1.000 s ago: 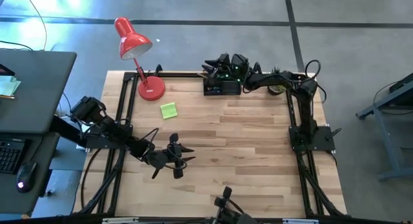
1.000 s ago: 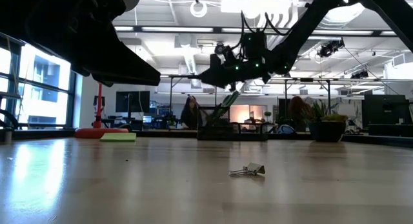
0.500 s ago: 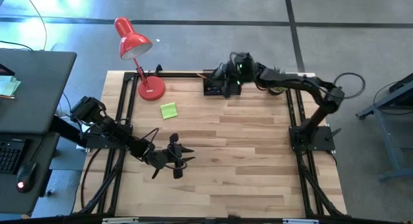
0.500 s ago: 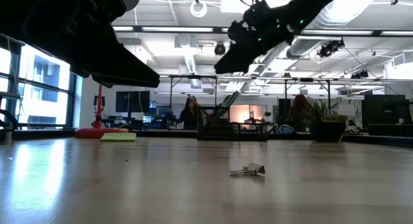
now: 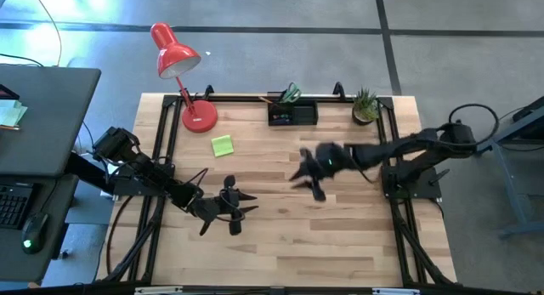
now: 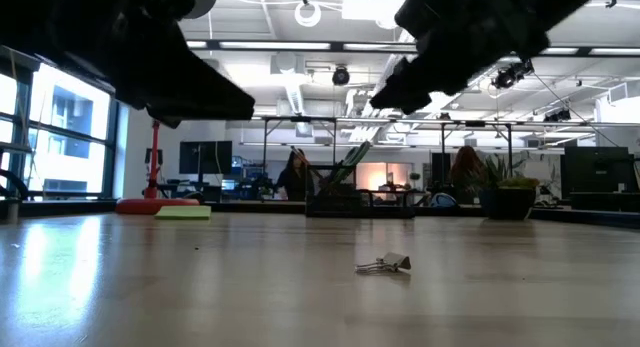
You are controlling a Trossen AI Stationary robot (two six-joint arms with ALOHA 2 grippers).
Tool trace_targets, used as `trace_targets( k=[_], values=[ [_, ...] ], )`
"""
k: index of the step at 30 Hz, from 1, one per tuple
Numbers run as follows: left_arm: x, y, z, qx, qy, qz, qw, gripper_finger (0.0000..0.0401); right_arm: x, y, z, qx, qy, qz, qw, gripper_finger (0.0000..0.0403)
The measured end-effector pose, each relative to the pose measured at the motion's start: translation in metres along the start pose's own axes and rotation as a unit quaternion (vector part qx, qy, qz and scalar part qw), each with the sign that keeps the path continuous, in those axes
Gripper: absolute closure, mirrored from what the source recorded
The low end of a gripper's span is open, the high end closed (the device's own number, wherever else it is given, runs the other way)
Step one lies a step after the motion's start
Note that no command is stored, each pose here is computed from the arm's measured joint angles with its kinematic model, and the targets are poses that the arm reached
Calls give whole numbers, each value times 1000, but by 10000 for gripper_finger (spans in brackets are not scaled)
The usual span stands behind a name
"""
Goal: Pick and place office supplies into organizer
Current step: Put the green binder clip into the desk organizer
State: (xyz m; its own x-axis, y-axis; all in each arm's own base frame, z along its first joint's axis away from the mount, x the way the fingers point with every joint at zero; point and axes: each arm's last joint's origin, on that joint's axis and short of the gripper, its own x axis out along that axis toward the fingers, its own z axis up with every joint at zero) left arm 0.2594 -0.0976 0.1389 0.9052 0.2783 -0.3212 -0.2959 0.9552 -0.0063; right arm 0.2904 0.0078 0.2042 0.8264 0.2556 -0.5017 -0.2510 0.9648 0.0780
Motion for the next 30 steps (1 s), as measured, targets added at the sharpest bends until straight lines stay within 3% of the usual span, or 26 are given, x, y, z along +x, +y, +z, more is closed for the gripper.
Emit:
trace_targets(
  k=[6, 16, 30],
  values=[
    [1, -2, 8, -6, -25, 2, 1000, 288, 27, 44, -24, -19, 12, -20, 1000, 284],
    [5, -12, 24, 7, -38, -14, 999, 288, 71, 94, -38, -22, 59, 52, 997, 275],
    [6, -11, 19, 22, -14, -12, 1000, 288, 108, 117, -52, -44, 83, 10, 995, 214]
  ],
)
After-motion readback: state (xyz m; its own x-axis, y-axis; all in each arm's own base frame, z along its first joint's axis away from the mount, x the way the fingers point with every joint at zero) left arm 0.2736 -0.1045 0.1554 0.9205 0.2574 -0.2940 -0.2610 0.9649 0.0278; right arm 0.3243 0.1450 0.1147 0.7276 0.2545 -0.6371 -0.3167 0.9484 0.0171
